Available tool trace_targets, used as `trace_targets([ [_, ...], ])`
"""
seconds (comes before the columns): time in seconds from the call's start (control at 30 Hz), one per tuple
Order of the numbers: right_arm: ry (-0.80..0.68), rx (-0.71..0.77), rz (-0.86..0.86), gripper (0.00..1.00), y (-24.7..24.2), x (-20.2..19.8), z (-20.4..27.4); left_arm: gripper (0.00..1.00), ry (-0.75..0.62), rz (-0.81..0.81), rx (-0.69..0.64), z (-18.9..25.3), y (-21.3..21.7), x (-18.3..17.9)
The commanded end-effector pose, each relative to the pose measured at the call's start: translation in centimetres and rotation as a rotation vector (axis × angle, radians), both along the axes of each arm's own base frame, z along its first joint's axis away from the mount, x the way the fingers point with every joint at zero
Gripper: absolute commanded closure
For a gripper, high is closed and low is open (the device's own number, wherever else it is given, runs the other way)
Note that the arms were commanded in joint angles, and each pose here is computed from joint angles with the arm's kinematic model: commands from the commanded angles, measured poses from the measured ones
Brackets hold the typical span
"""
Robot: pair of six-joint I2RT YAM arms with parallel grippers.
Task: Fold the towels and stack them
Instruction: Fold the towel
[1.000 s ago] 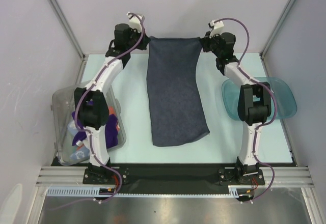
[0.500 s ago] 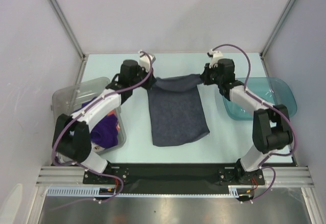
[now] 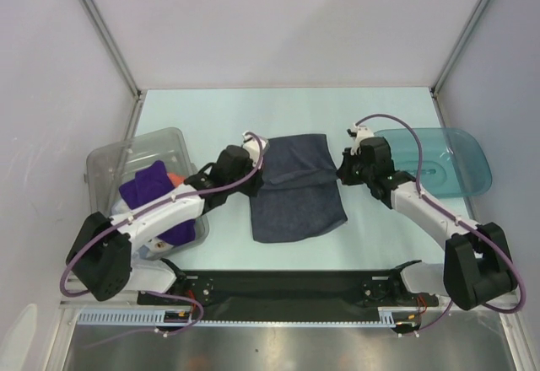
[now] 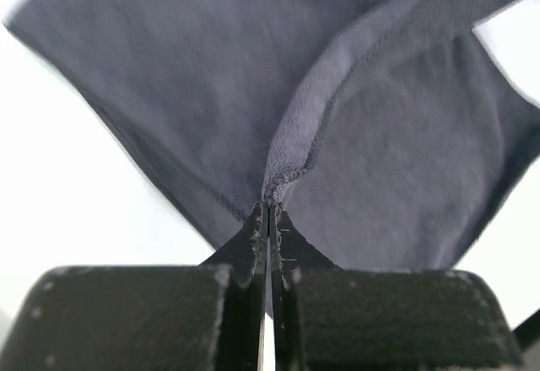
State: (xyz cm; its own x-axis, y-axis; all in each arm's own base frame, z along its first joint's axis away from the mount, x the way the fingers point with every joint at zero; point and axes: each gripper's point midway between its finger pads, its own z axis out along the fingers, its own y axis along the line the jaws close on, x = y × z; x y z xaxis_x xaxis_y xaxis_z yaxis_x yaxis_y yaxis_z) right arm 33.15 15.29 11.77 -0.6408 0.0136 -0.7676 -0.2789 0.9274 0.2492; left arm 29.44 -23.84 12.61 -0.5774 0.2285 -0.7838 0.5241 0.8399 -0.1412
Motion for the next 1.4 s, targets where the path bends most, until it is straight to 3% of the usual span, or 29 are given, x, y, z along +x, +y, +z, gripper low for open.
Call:
trace_targets([
  [0.0,0.062,-0.007,-0.027,1.00,-0.2,-1.9,-1.2,1.00,0.034,0.093,-0.008,-1.0,1.0,-1.7],
  [0.37,0.167,0.027,-0.139,1.00,-1.4,-5.9,-4.1,1.00,0.139,0.127,0.048,-4.7,2.1,-6.0],
  [0.57,0.214,0.017,-0.158,1.00,-0.7,-7.2,-5.7,1.00,0.174,0.106,0.007,-5.5,1.6,-7.8],
  [0.97,0.211,-0.023,-0.193,1.00,-1.0,-8.7,-4.6,1.00,0.153,0.104,-0.064,-3.4,1.6,-9.1],
  [1.17,0.299,-0.060,-0.289,1.00,-2.6,-10.4,-7.0,1.00,0.248,0.154,-0.035,-6.9,2.7,-10.8],
  [1.37,0.264,-0.020,-0.283,1.00,-2.2,-10.5,-6.5,1.00,0.236,0.153,-0.066,-6.6,2.6,-11.1],
])
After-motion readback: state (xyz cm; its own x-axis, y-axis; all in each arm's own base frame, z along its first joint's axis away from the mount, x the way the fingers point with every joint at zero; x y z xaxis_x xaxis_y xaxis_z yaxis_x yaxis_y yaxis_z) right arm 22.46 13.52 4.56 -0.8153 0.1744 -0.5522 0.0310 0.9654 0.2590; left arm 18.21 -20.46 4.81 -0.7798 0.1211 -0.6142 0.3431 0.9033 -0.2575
